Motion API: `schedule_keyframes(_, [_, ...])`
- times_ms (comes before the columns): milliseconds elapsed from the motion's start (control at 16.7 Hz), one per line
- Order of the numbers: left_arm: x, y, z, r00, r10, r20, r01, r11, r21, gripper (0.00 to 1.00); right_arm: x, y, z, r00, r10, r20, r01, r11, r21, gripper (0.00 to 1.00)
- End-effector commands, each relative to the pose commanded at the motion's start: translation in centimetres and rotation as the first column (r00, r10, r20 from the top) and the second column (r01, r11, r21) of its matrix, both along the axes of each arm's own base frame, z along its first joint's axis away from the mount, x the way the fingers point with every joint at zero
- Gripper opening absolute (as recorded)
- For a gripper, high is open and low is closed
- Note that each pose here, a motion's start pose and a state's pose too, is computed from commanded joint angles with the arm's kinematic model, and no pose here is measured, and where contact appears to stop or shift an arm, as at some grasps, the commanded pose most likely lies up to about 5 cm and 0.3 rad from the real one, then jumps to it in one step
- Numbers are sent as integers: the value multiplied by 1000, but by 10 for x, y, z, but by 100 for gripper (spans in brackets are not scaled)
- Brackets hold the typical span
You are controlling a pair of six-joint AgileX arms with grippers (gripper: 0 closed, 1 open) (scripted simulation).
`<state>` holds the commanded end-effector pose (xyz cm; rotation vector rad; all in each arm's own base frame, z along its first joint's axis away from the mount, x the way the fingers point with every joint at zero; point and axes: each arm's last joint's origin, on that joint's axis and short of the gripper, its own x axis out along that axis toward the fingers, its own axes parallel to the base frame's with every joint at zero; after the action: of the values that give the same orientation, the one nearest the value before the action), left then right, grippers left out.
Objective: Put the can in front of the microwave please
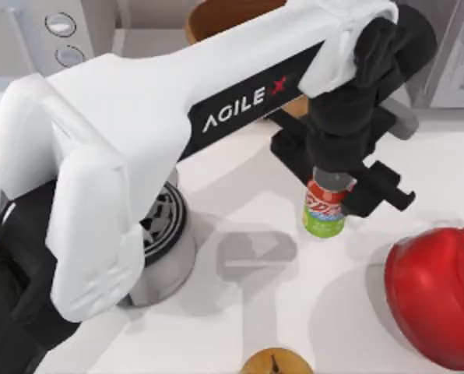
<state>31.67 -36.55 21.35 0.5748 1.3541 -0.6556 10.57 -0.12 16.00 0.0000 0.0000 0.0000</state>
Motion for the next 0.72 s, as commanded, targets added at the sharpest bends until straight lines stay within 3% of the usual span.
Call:
schedule_keyframes(180, [36,50,38,997,23,77,-19,998,-56,0,0,0,0,1000,0,0,0,1000,0,100])
schedule_keyframes(360, [77,133,80,979,106,176,-88,990,-108,0,0,0,0,1000,0,0,0,1000,0,100])
schedule_keyframes(540, [108,240,104,936,256,241,-230,964,-131,0,0,0,0,1000,0,0,0,1000,0,100])
schedule_keyframes(720, [119,354,100,866,440,239,-421,898,-127,0,0,0,0,1000,0,0,0,1000,0,100])
